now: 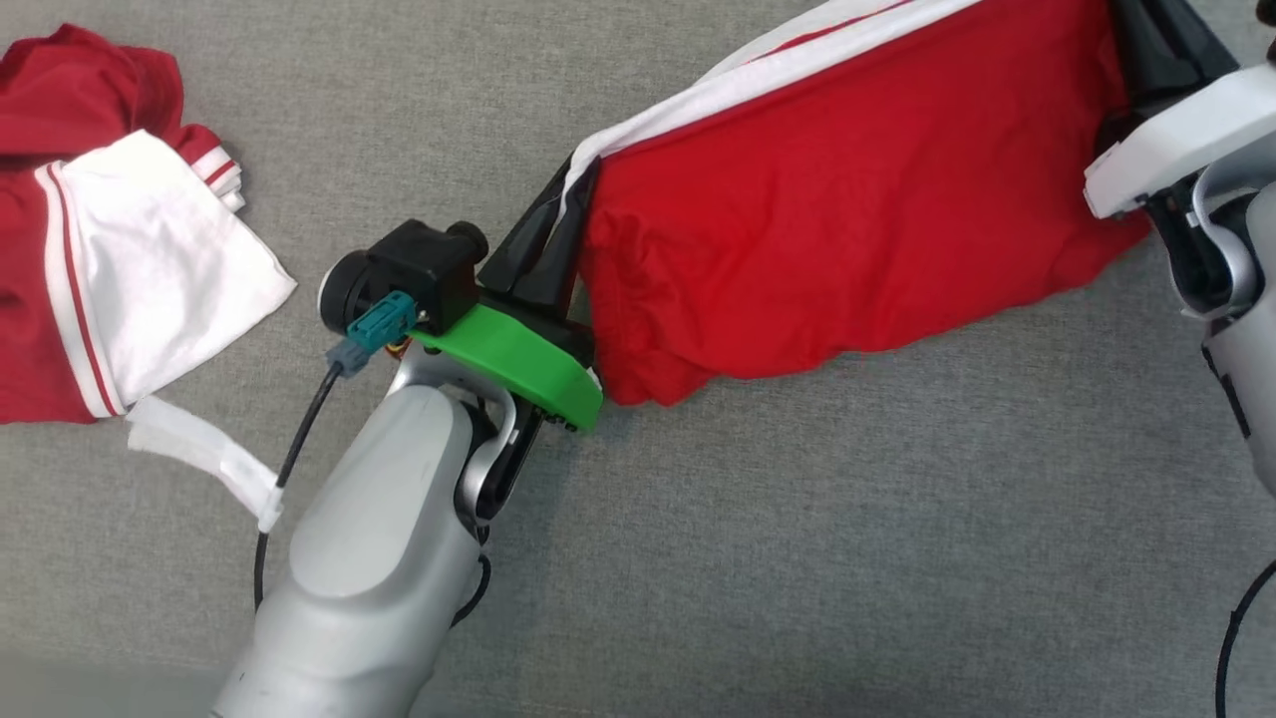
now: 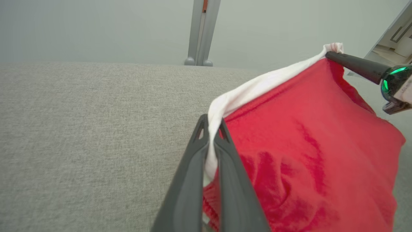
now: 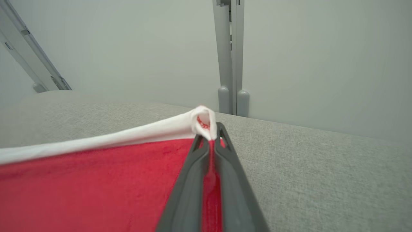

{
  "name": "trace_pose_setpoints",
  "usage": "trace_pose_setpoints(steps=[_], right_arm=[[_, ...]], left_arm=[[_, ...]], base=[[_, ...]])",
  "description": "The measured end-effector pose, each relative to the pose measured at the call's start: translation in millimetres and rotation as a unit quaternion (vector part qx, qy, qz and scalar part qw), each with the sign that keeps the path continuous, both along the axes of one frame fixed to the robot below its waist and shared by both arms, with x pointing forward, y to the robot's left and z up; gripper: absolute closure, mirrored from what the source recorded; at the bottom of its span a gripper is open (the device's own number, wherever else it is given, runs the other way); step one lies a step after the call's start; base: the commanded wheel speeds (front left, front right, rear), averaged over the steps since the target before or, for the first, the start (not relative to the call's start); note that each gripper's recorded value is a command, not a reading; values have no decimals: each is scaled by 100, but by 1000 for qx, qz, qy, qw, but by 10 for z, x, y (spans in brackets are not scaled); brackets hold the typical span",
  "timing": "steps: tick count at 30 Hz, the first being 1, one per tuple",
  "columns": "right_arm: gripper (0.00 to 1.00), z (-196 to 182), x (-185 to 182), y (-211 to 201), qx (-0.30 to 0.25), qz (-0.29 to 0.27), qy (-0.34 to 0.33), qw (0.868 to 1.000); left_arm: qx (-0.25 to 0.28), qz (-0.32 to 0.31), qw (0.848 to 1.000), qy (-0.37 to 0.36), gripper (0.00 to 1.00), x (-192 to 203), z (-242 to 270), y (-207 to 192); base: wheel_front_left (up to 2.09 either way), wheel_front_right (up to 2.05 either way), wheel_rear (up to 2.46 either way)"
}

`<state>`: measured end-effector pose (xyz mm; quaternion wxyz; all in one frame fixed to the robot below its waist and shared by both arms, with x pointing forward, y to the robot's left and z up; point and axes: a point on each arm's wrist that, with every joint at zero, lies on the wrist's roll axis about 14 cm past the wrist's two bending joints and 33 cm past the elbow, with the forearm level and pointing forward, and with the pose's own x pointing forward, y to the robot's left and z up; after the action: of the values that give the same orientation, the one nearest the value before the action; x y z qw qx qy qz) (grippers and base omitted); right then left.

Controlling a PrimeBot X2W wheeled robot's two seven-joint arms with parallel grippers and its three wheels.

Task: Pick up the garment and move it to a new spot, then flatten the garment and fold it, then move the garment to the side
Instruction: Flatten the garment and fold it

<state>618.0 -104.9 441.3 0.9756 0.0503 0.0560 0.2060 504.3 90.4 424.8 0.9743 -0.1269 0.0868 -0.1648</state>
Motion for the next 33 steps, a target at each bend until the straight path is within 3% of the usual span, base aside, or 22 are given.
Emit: trace_pose_setpoints(steps=[10,11,12,13,14,18,22,33], right_arm=[[100,-313,288,138,-15,3,35,999],[60,-323,285,155,-15,4,36,999],[0,-325,285,157,-16,4,35,999],[0,-306,289,149,-16,2,30,999],[0,-276,295,130,-16,-1,23,1000],[0,-160,253,103,-33,2,1,999],[0,149,140,70,-14,-3,-45,999],[0,576,-645,-146,29,-45,-112,992]], left_arm=[[22,-30,998,45,100,124,-255,-58],[22,-32,998,47,96,127,-264,-75],[21,-34,998,49,60,129,-273,-92],[20,-36,998,47,22,130,-271,-109],[18,-35,998,40,0,134,-251,-116],[11,-15,1000,18,0,160,-135,-78],[-1,18,1000,-8,0,149,33,24],[20,135,984,-117,0,27,705,605]], base=[[0,0,0],[0,0,0],[0,0,0],[0,0,0],[0,0,0],[0,0,0],[0,0,0],[0,0,0]])
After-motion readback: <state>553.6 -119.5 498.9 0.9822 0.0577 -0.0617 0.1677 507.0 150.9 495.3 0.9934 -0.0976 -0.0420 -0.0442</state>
